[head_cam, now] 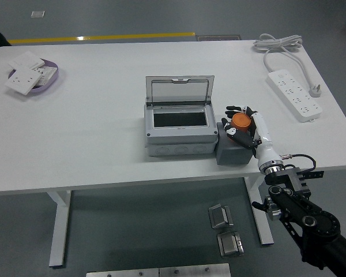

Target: Pick up the cylinder from the cube,place it in the box,flap close box

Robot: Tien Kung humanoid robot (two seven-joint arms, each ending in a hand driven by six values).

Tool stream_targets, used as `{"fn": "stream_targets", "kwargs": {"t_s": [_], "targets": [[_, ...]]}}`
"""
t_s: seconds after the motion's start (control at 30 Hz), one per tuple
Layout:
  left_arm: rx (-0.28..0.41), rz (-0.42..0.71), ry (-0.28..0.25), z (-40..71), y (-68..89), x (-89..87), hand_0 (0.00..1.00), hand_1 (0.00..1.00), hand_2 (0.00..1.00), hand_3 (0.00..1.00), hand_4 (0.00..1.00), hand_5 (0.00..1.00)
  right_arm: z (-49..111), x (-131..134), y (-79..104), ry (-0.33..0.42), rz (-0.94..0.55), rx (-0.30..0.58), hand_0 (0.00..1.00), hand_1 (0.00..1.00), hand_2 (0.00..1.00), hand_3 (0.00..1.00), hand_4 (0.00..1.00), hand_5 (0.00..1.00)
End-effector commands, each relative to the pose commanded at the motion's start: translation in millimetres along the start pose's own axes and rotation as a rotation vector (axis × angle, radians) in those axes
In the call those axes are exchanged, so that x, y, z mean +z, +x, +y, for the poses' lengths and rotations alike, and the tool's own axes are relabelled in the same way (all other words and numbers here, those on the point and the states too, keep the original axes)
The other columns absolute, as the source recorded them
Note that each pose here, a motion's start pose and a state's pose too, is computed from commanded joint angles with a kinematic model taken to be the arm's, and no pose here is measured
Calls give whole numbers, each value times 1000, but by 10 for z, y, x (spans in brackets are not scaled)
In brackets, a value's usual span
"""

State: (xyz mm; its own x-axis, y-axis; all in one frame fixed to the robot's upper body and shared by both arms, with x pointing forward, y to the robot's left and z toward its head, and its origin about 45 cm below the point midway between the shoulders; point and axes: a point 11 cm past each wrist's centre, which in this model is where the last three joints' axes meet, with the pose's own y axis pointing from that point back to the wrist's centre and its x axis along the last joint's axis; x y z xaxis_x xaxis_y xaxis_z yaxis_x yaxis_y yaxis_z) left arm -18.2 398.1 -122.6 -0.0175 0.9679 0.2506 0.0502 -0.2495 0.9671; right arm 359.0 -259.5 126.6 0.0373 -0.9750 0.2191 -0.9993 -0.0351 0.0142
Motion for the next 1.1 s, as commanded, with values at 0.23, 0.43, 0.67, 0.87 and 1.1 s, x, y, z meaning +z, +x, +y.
{"fn": "stream_targets", "kwargs": {"t_s": [0.23, 0.43, 0.67, 0.87, 1.1], "targets": [[0, -1, -4, 1, 3, 15, 609, 629, 624, 664, 687, 306, 14, 16, -42, -7, -3, -6, 617, 580, 523, 527, 32, 14], [-1, 0, -2, 0, -5, 6, 609, 629, 624, 664, 686, 306, 4, -10, -64, -2, 15, -5, 540, 538, 498, 481, 10, 2], [0, 0, 2, -1, -2, -11, 609, 629, 624, 664, 686, 307, -87, -147, 19, 35, 55, 15, 392, 404, 397, 331, 60, 2], [0, 1, 6, -2, -8, -27, 609, 629, 625, 664, 686, 306, -229, -422, 66, 90, 147, 24, 382, 394, 388, 316, 74, 2], [5, 5, 17, -3, 9, -63, 609, 629, 625, 664, 687, 307, -422, -840, -323, 160, 358, -95, 363, 372, 387, 304, 45, 2]]}}
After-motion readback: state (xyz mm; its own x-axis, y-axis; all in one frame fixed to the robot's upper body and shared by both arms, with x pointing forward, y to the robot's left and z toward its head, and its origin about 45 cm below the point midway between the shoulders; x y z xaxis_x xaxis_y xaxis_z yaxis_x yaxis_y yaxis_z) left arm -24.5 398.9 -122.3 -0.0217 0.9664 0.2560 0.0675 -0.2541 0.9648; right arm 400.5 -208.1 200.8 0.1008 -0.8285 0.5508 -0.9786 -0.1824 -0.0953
